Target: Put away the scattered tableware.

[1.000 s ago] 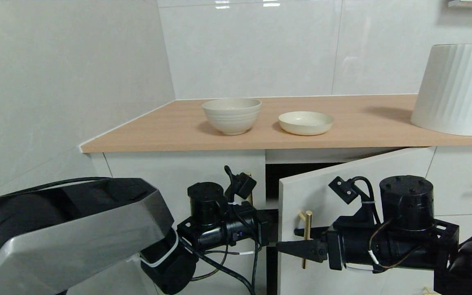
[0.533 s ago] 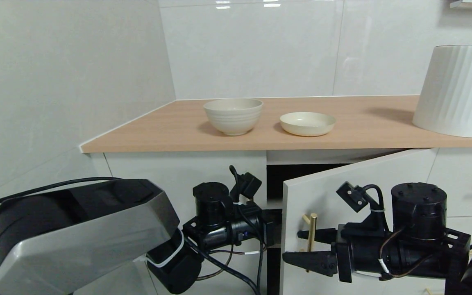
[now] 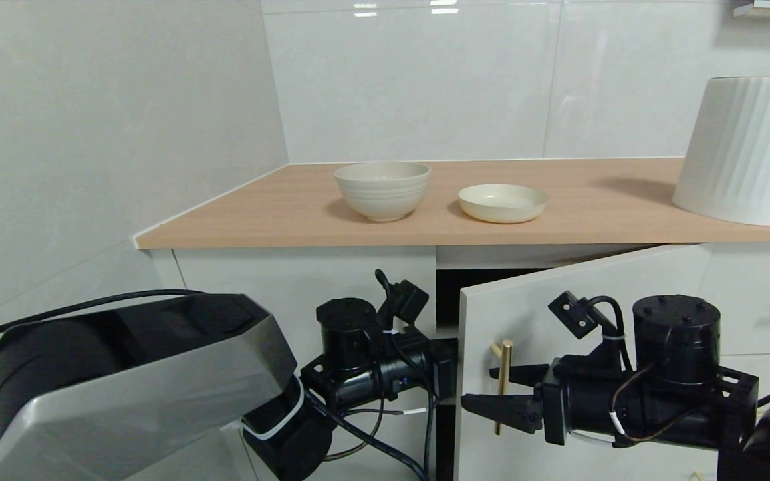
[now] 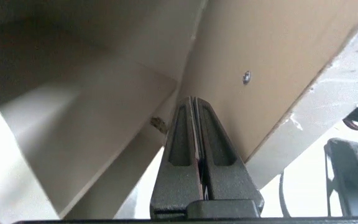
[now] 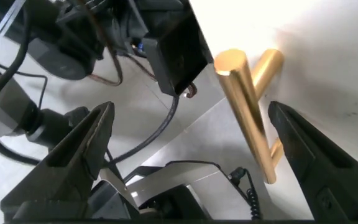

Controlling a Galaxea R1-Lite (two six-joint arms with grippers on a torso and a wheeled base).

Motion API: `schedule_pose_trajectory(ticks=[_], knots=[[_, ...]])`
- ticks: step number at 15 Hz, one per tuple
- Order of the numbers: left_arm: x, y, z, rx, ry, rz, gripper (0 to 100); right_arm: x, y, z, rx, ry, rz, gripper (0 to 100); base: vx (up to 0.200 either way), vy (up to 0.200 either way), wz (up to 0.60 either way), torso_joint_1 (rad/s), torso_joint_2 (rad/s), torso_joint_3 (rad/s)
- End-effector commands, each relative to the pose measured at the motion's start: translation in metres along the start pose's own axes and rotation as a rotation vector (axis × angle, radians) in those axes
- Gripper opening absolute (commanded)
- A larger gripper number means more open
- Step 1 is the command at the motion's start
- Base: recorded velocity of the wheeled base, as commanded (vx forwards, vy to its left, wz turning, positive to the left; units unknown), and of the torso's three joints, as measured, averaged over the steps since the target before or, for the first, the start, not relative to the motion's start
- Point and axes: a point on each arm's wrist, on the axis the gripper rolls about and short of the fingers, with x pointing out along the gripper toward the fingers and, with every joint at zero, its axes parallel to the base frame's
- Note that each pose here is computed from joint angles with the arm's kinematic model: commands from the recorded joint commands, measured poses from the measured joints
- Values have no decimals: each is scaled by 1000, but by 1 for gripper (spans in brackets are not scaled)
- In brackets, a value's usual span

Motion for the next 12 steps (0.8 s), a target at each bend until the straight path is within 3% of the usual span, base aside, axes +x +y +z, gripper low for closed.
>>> schedule_pose_trajectory(ticks=[1,4,7,10,11,12], knots=[[3,-10,2,10,-6,-29,0,-3,-7,3,5,-21,-37,100,0,0,0,0,0,0],[2,-10,5,13,-14,-29,0,-35,5,5,-4,-63,-55,100,0,0,0,0,0,0],[1,-11,8,14,-20,-31,0,-63,3,0,12,-92,-110,100,0,0,0,0,0,0],[-3,-16,16,-35,-37,-36,0,-77,35,-13,-25,-69,-20,100,0,0,0,0,0,0],[-8,-20,22,-65,-43,-44,0,-80,54,-23,-38,-7,52,100,0,0,0,0,0,0],[-8,-21,22,-66,-42,-44,0,-81,63,-29,-44,31,85,100,0,0,0,0,0,0]])
